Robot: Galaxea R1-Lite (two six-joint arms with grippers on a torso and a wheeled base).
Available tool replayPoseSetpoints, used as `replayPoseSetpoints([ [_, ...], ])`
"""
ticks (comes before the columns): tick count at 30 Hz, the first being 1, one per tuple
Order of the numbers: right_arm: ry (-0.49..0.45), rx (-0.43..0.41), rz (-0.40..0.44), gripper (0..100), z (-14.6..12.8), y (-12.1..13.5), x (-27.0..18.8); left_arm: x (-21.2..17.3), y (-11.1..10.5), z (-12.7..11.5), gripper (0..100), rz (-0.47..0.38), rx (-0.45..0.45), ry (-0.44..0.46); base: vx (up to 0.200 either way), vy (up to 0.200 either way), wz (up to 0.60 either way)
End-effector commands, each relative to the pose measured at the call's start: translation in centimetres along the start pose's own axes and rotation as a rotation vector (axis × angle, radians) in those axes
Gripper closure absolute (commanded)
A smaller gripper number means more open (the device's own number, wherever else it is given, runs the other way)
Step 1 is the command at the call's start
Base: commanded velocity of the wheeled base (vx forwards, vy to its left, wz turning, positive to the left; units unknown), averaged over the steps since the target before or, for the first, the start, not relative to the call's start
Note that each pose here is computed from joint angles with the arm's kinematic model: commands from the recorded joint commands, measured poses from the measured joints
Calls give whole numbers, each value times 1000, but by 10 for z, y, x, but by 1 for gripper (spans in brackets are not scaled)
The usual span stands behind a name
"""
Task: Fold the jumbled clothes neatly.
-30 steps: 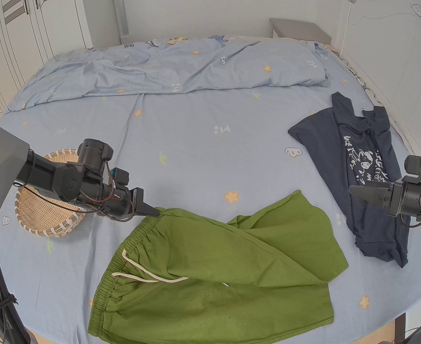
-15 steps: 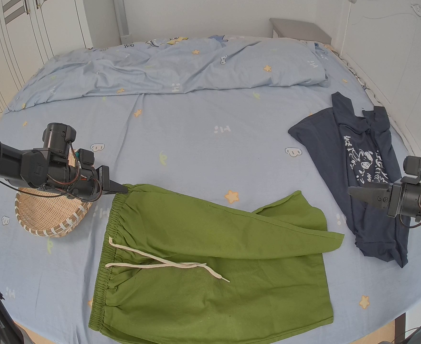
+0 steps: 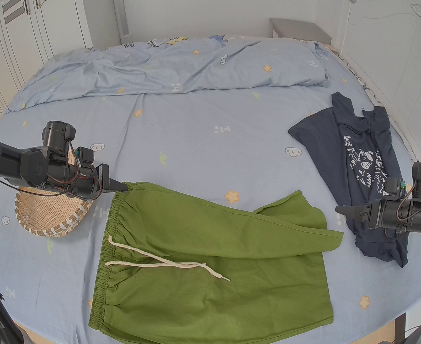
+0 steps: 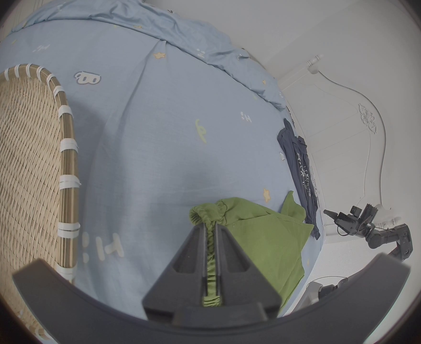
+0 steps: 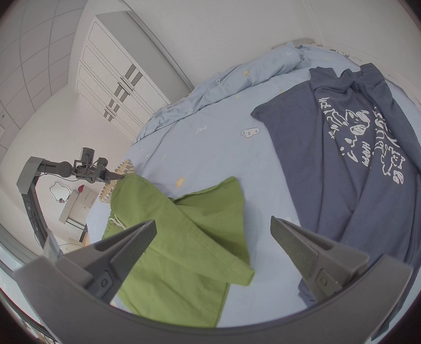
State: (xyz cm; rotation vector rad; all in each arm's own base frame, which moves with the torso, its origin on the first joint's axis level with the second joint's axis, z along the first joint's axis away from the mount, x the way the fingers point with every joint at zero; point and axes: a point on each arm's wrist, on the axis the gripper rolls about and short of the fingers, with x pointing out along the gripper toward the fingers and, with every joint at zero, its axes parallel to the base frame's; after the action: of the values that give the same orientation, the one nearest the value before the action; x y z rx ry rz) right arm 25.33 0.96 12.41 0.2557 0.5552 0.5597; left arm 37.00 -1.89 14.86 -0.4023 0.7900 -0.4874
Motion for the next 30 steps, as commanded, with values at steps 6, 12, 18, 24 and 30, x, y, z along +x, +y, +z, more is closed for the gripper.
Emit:
replayPoseSetpoints([
  [6,75,53,-7,0,-46,-25,26,3,7,2,100,7,-12,-1,0,0,0],
  [12,92,59,-11,0,-50,-29,30,5,10,3,100,12,-15,-2,0,0,0],
  [18,95,61,-9,0,-51,-29,33,5,10,3,100,10,-16,-1,0,0,0],
  [24,64,46,0,0,-53,-33,38,5,10,3,100,10,-15,0,0,0,0],
  [30,78,36,20,0,-57,-28,43,5,9,3,100,9,-15,0,0,0,0],
])
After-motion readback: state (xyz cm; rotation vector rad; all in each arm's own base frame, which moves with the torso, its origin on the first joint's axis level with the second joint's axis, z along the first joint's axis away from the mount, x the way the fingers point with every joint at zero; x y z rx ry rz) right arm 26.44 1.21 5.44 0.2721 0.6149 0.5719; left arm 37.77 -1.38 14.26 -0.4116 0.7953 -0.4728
